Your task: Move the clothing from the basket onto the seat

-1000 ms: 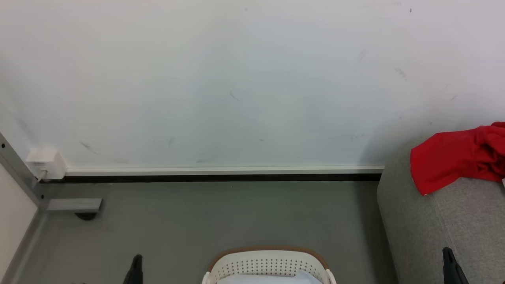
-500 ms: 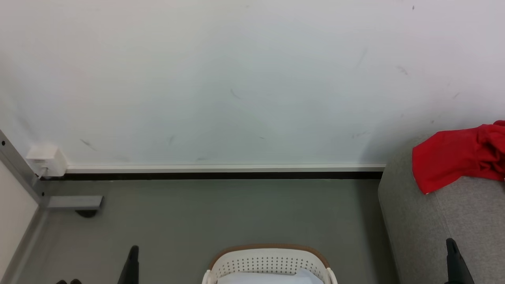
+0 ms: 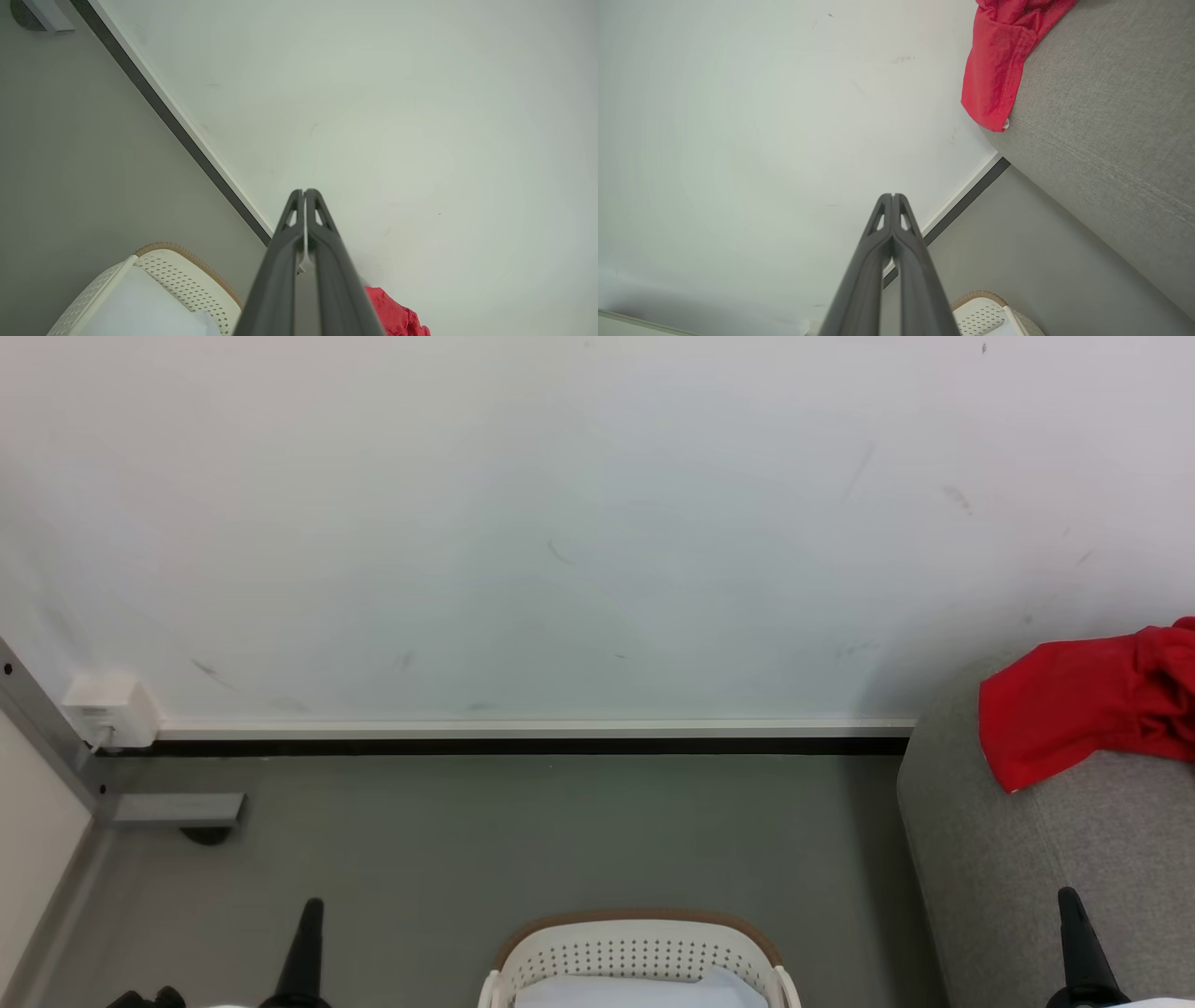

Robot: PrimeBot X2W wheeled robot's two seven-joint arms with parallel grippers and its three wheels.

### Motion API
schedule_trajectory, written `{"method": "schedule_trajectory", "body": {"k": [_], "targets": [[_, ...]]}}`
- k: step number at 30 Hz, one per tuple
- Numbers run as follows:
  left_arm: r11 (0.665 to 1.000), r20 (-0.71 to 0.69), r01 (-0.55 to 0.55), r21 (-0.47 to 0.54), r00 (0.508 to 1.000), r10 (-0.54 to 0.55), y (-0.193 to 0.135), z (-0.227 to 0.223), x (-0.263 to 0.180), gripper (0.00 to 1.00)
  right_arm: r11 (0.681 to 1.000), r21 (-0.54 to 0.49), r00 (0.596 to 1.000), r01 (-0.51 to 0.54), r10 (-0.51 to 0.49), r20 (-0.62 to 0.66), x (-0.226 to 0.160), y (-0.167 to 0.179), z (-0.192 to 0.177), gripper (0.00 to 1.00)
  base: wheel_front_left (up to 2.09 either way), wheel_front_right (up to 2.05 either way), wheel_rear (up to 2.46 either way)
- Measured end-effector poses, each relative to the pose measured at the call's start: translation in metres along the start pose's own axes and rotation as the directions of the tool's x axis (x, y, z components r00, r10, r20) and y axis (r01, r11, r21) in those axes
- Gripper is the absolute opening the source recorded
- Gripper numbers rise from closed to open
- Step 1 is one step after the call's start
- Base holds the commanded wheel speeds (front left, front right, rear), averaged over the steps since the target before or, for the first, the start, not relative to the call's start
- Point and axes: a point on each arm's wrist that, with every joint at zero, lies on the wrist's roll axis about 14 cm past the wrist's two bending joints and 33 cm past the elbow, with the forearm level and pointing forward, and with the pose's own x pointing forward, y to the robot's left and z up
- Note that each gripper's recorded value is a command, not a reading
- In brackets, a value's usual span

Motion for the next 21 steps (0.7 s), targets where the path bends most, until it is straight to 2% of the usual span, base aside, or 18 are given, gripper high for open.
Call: {"method": "schedule_trajectory", "body": {"k": [21], "targets": [[0.98,0.006,0.026,-0.197,1.0,-0.025,-0.008,0.008,0.008,0.0,0.978,0.205,1.0,-0.025,0.026,-0.005,0.011,0.01,0.003,0.0,0.0,0.0,0.0]]}}
